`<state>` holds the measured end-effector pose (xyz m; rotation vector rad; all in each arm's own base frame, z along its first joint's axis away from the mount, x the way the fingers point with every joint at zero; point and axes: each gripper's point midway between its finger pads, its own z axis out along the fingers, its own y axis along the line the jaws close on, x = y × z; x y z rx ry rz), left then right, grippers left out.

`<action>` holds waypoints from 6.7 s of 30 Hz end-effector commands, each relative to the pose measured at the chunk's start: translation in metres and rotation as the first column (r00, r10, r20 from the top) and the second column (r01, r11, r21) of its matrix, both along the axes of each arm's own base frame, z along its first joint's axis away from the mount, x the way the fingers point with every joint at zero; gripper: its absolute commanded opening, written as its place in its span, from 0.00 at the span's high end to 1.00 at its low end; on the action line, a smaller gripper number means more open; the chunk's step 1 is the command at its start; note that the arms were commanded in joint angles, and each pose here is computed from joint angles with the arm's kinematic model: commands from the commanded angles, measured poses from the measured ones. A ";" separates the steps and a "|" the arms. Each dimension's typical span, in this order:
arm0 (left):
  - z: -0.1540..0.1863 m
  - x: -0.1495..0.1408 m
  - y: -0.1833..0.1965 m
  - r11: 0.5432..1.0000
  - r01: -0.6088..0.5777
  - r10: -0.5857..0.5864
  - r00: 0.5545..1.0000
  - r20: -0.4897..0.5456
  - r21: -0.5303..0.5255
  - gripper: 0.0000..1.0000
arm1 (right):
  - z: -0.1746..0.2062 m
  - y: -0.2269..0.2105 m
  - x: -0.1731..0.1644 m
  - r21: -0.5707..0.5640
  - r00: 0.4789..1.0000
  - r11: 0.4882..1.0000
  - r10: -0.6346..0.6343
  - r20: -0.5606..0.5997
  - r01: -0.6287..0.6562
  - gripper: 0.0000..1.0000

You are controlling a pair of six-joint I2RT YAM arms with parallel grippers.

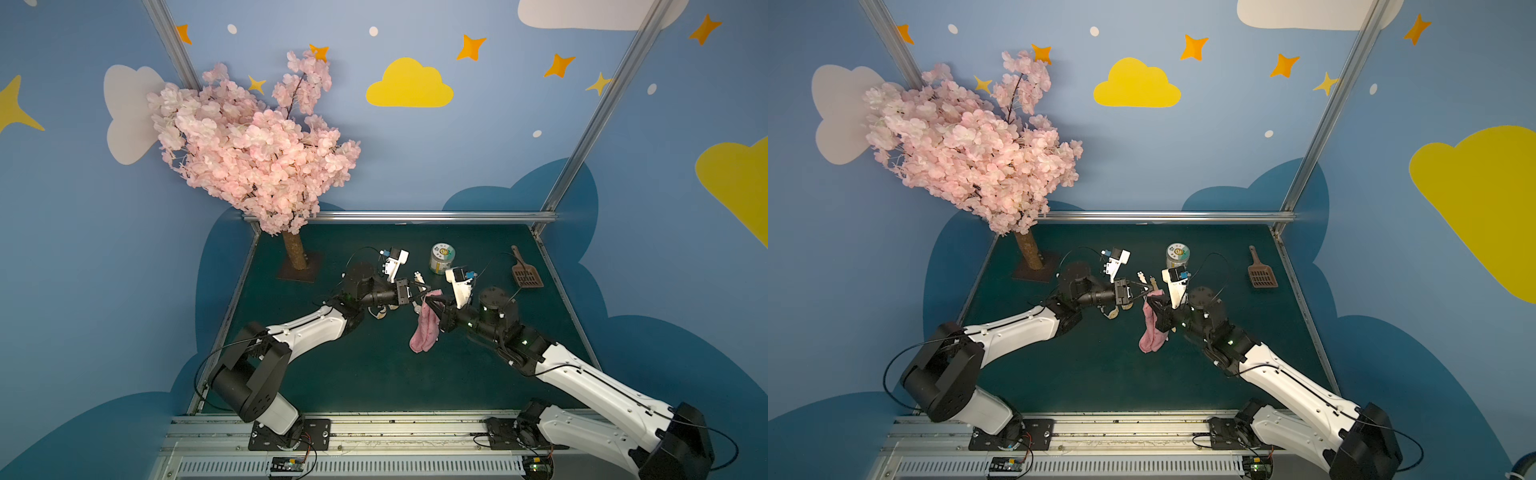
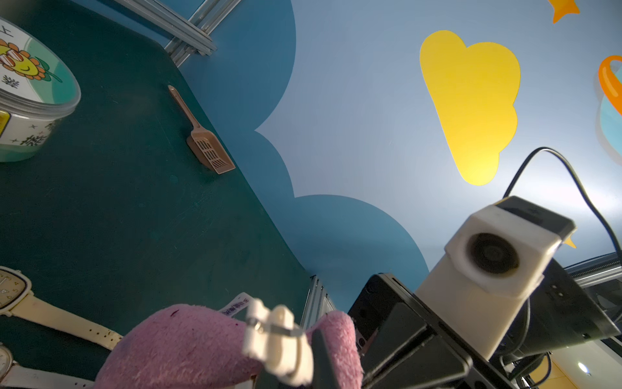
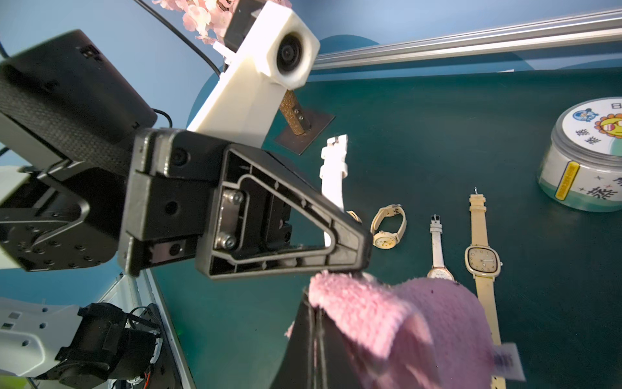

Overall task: Wipe the watch dial
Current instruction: Wipe the watch, then place the cleaning item at the center of the board, then place the watch at the center of the board.

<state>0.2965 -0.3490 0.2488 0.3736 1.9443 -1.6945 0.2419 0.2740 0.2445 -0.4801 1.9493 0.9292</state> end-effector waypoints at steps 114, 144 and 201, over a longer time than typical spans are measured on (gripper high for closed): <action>0.002 -0.006 0.002 1.000 0.008 -0.008 1.000 0.018 -0.015 0.97 | -0.010 -0.053 0.024 -0.129 0.949 0.942 -0.314 -0.018 0.310 1.00; -0.019 -0.014 -0.071 0.983 0.168 -0.169 0.986 0.008 0.069 0.97 | -0.165 -0.233 0.007 -0.180 0.553 0.675 -0.704 -0.446 0.715 1.00; -0.184 0.158 -0.075 0.945 0.029 0.039 0.979 -0.200 0.326 0.91 | -0.169 -0.238 -0.049 -0.158 0.532 0.657 -0.708 -0.464 0.737 0.66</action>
